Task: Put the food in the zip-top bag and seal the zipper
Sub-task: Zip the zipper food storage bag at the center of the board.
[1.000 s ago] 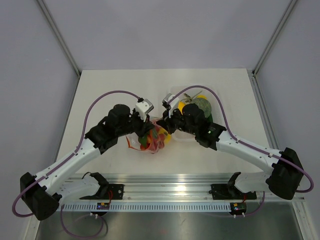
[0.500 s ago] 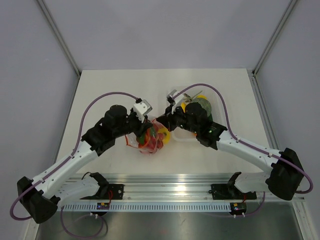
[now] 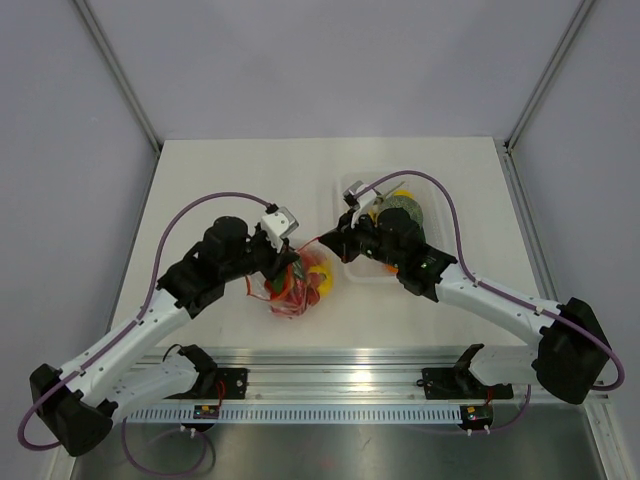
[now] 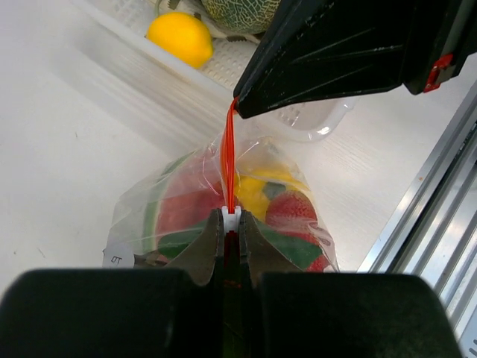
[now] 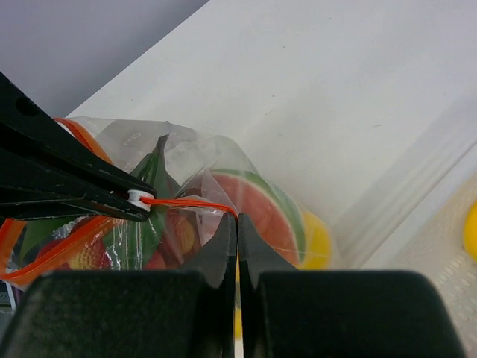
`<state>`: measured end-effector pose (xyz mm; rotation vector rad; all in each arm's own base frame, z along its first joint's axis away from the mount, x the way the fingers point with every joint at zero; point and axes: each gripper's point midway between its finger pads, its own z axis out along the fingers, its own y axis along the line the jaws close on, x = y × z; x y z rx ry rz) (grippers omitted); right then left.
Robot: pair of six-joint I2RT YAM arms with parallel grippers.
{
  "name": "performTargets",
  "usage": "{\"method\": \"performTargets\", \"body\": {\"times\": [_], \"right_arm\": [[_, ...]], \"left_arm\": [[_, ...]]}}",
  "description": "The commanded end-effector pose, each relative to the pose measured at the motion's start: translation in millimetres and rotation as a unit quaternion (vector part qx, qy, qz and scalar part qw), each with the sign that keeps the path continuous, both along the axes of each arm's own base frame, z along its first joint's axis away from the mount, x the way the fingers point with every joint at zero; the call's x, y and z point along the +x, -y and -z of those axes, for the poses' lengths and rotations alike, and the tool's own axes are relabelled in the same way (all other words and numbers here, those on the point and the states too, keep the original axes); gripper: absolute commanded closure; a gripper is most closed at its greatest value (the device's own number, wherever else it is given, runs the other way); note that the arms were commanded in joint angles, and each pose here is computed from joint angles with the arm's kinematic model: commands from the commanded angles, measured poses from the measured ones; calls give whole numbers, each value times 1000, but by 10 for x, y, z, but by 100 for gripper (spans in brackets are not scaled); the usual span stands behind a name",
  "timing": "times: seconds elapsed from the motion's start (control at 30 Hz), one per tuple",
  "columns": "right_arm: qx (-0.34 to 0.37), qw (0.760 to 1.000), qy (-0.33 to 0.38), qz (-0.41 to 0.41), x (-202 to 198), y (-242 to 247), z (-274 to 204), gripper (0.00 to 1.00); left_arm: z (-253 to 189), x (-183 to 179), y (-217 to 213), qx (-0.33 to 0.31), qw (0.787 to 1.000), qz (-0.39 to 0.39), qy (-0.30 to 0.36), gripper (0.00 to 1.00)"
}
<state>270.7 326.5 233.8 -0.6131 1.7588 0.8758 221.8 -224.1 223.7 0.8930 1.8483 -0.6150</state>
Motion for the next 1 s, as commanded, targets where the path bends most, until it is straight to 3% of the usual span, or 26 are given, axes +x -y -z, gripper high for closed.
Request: {"method": "performTargets", "body": {"times": [0.0, 0.53, 0.67, 0.77, 0.8, 0.9, 0.97], "right_arm": [[5, 991, 47, 128, 531, 463, -167, 100], [4, 995, 40, 93, 403, 410, -299, 100], [-39, 998, 36, 34, 226, 368, -266, 61], [-63, 998, 29, -1, 69, 387, -181, 47], [-67, 997, 30, -14, 24, 385, -156, 38], [-76, 994, 39, -67, -168, 372, -88, 29], [-81, 989, 53, -115, -329, 319, 8, 28]], "left_arm": [[192, -234, -143, 23, 999, 13, -42, 100], [77, -157, -22, -7, 998, 7, -54, 100], [5, -168, -1, -12, 999, 14, -51, 100], [-14, -174, -12, -12, 999, 14, -47, 100], [-14, -173, -15, -12, 999, 14, -46, 100], [-14, -174, -15, -12, 999, 14, -47, 100], [-28, -175, -6, -14, 999, 16, -46, 100]]}}
